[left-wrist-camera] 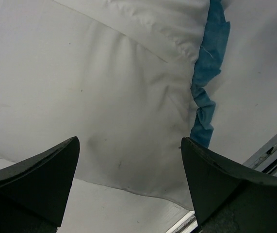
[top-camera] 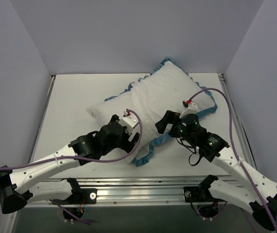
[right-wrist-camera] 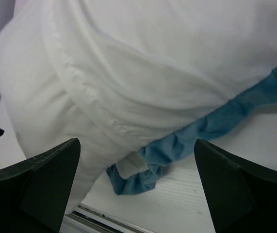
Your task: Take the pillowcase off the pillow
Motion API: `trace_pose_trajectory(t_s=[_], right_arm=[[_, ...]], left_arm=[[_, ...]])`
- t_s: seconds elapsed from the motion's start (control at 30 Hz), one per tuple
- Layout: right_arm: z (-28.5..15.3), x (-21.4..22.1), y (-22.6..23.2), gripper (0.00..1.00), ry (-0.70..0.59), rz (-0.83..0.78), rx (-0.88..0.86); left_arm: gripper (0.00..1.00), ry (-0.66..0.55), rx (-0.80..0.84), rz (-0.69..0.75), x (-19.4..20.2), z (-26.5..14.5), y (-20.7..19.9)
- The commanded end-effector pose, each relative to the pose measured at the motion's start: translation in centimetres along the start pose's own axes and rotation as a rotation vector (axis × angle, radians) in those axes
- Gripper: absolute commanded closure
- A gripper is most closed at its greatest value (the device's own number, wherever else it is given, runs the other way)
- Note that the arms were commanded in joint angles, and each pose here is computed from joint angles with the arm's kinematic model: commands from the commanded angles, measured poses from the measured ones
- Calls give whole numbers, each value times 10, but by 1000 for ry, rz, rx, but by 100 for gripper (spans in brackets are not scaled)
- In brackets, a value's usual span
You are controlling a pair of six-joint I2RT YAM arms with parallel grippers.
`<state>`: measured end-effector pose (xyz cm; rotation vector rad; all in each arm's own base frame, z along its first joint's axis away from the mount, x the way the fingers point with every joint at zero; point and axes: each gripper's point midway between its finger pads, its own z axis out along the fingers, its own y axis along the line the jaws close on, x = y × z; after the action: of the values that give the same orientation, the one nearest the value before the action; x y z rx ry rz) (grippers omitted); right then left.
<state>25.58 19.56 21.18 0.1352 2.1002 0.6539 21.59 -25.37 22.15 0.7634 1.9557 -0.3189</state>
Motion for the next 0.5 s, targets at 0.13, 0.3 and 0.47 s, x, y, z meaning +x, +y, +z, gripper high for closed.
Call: trace_pose_trajectory(t_s=[0.13, 0.3, 0.47], right_arm=[[1, 43, -35, 1, 62, 79, 56], [8, 65, -38, 3, 85, 122, 4], [18, 80, -35, 4, 133, 137, -24]], left_arm=[[6, -39, -118, 116, -14, 26, -14], [6, -10, -131, 127, 3, 49, -26], [6, 52, -184, 56, 37, 72, -25]])
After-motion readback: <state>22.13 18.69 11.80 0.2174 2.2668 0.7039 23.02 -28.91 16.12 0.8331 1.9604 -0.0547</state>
